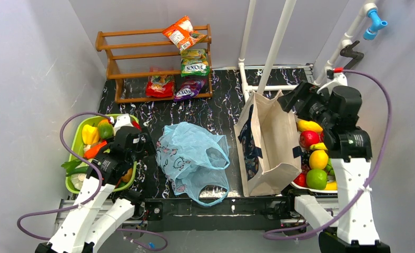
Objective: Place the food into the grocery bag and tie it
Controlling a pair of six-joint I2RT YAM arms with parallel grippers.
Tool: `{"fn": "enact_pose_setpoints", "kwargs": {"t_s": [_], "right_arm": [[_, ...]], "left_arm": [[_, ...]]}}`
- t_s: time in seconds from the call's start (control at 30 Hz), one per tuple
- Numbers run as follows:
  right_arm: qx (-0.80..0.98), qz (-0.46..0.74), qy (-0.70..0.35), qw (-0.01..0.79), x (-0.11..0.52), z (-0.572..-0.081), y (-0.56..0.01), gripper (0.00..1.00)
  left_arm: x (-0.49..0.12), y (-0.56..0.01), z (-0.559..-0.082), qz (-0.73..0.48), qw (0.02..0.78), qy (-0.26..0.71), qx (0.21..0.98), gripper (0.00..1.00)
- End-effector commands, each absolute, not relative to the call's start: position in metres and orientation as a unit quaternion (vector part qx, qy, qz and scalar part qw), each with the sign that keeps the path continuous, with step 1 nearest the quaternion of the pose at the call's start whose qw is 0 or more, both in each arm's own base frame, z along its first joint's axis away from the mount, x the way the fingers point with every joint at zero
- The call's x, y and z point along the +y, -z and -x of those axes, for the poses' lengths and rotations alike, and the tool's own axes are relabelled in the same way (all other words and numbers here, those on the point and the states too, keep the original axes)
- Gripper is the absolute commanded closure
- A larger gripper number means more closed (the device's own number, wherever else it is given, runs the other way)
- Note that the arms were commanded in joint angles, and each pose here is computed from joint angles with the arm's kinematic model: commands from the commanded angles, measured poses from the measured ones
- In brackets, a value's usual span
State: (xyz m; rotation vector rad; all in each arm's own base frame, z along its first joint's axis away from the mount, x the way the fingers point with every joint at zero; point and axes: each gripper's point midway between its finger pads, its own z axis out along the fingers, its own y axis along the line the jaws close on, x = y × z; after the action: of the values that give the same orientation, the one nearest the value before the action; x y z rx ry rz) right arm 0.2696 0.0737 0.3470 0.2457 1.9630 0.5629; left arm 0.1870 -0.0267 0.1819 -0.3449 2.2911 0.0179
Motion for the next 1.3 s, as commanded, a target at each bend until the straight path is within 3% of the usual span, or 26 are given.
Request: {"fn": "enact_pose_setpoints", "kwargs": {"t_s": [0.0, 0.33, 0.83, 1.0, 1.27], "right_arm": [[0.83, -0.122, -0.198, 0.507, 0.06, -0.243, -0.349, 0.05], [0.848, -0.157, -0.153, 0.482, 0.043, -0.212, -0.342, 0.06], [0.894, -0.184, -0.125, 0.389, 0.04, -0.2, -0.278, 0.1], [0.899, -0.181, -0.114, 0.382, 0.037, -0.203, -0.266, 0.18], [0.911, -0.162, -0.118, 0.361, 0.042, -0.203, -0.25, 0.4]], "left_arm": [[-0.027, -0.187, -0.187, 0.135, 0.41, -0.003, 0.902, 0.0], [-0.053, -0.194, -0.183, 0.089, 0.404, 0.066, 0.908, 0.01], [-0.152, -0.278, -0.211, -0.029, 0.382, 0.207, 0.9, 0.0], [-0.209, -0.291, -0.22, -0.066, 0.372, 0.243, 0.894, 0.05], [-0.314, -0.285, -0.227, -0.135, 0.344, 0.254, 0.894, 0.05]]}}
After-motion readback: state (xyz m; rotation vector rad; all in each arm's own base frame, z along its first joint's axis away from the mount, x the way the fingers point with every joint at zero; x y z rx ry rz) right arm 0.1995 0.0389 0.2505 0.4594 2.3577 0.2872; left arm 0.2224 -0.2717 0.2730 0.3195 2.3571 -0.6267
